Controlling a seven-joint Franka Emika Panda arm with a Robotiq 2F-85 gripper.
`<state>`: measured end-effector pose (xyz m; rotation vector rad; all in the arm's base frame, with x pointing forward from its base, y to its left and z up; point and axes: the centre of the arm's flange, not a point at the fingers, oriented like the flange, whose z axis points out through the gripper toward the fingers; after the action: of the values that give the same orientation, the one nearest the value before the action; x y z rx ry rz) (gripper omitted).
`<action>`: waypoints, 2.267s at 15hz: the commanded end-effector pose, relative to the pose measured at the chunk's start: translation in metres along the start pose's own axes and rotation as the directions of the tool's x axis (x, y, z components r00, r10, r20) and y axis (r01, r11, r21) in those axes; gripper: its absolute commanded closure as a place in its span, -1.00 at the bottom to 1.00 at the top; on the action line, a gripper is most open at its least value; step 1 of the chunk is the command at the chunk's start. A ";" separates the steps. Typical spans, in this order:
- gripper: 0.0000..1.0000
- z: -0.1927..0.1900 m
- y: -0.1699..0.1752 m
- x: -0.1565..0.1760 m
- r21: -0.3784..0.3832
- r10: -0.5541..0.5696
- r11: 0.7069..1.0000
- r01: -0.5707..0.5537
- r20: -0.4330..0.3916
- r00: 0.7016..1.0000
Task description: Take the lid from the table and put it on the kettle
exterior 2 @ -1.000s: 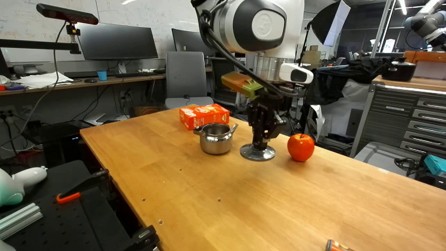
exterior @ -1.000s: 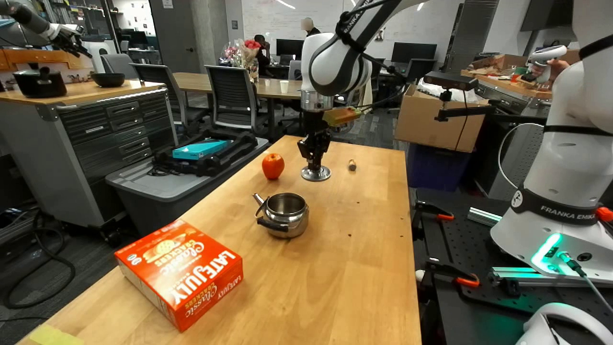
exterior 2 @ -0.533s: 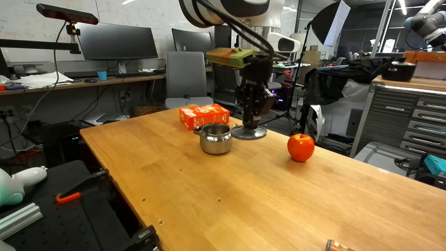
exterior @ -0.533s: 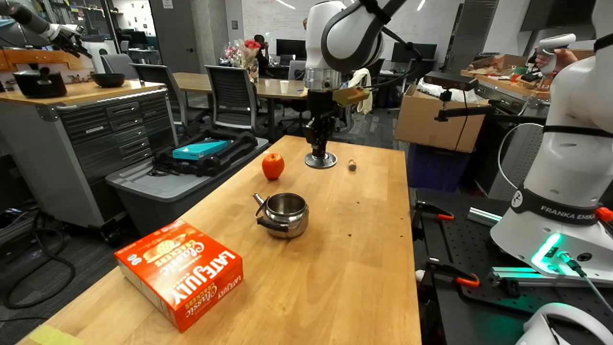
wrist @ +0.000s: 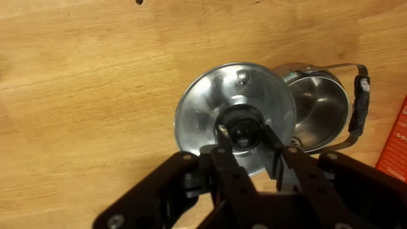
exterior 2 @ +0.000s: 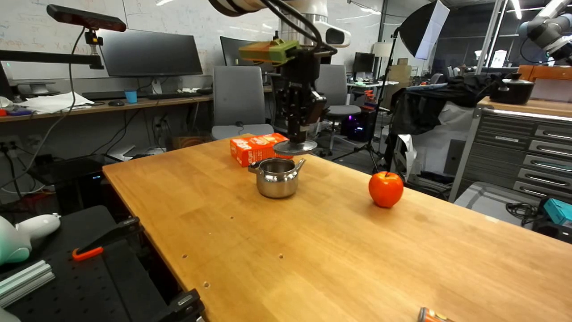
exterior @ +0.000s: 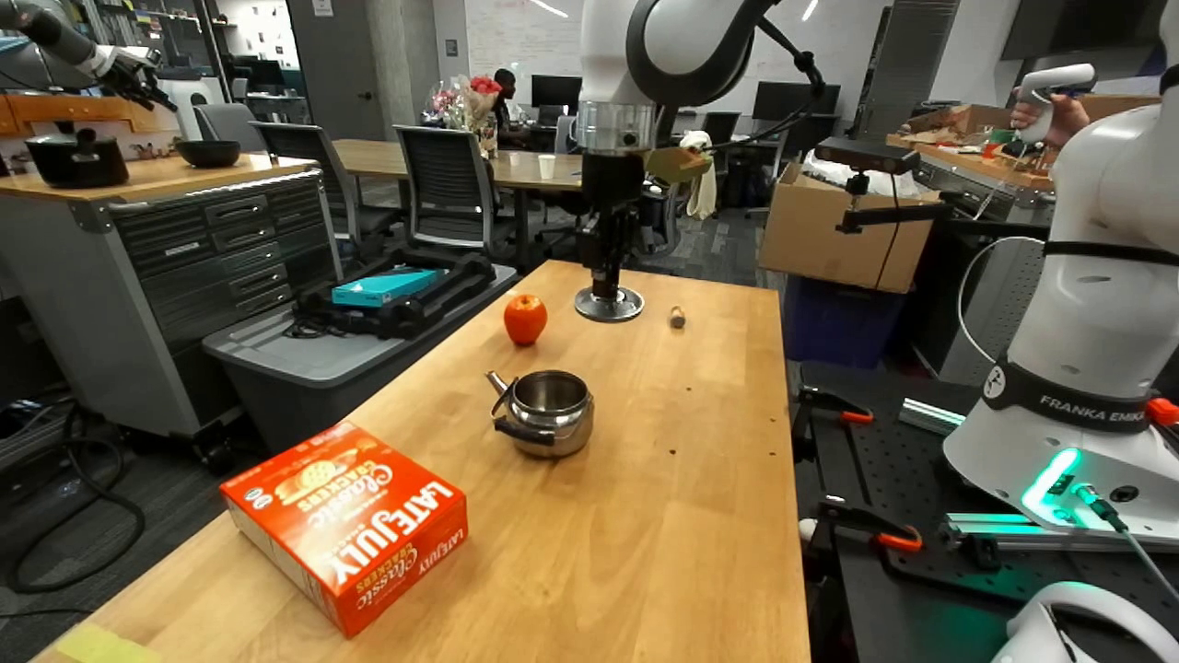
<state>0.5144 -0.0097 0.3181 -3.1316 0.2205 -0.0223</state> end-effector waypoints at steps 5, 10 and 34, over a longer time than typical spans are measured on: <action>0.86 -0.010 -0.043 0.001 0.062 -0.113 0.992 0.114 -0.028 0.993; 0.86 -0.002 -0.062 0.007 0.096 -0.162 0.981 0.167 -0.055 0.985; 0.86 0.069 -0.085 0.038 0.145 -0.178 0.973 0.182 -0.043 0.983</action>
<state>0.5558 0.0663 0.2524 -3.0143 -0.0479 -0.0603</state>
